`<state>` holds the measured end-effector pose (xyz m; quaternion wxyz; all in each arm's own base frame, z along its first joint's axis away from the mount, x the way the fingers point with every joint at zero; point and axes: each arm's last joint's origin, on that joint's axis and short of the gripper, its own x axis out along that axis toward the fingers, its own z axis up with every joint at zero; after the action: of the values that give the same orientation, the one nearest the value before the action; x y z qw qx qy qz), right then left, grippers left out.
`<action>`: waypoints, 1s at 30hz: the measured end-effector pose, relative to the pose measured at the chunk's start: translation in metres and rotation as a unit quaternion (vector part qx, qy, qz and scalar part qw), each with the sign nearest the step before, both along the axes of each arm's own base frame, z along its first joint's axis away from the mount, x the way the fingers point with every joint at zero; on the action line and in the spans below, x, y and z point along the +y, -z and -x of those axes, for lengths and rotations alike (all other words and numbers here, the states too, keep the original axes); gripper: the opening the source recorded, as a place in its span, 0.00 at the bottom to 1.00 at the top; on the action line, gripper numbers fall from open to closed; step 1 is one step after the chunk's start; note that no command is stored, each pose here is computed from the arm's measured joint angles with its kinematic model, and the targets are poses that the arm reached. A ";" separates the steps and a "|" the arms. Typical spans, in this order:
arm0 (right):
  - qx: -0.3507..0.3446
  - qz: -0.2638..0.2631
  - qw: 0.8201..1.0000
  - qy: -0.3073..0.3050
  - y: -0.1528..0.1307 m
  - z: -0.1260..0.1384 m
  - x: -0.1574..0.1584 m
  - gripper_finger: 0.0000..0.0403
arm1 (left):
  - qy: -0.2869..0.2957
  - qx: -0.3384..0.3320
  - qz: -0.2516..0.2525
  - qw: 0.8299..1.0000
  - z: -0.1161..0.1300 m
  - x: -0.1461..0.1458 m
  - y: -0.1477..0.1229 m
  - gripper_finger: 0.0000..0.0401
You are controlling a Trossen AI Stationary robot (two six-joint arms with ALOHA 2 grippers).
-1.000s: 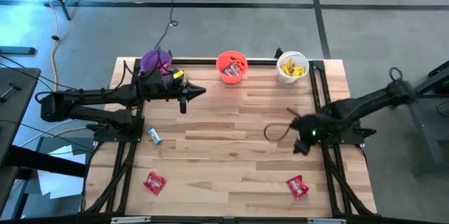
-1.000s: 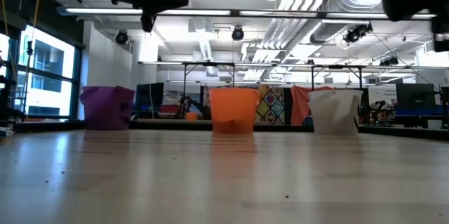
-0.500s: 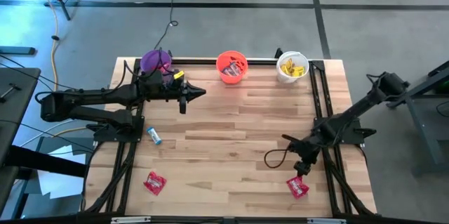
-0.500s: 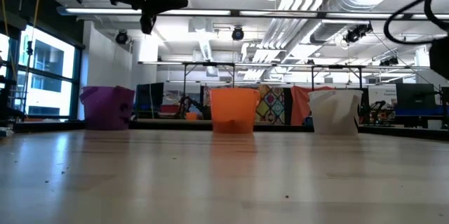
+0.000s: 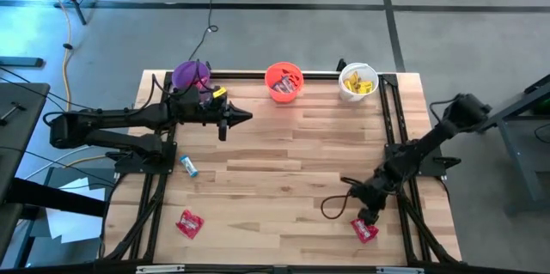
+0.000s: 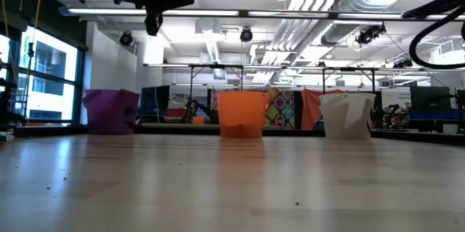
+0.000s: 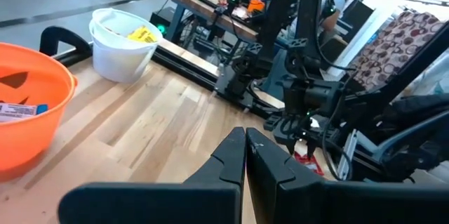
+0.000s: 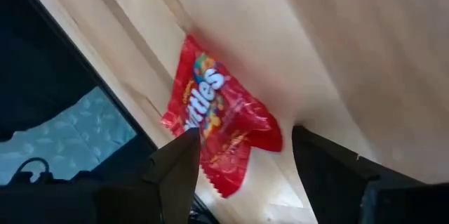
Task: Organize candy in baskets
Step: Put the red candy into the violet bucket
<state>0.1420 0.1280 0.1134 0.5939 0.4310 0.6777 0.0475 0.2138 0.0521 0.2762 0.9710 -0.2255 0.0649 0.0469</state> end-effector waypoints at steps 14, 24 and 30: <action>-0.050 -0.010 0.999 0.000 0.010 -0.011 0.010 0.20 | 0.001 -0.001 0.015 1.000 0.000 -0.001 0.000 0.00; -0.162 0.008 0.984 0.074 -0.017 -0.031 0.011 0.01 | -0.005 -0.001 0.051 0.999 0.000 -0.001 0.000 0.00; -0.250 0.069 0.955 0.145 -0.057 -0.060 -0.004 0.00 | -0.013 0.027 0.096 0.995 0.001 -0.002 0.006 0.01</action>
<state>0.2018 0.1237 0.1701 0.7732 0.4569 0.4393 0.0196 0.2131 0.0503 0.2701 0.9421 -0.3166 0.0929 0.0589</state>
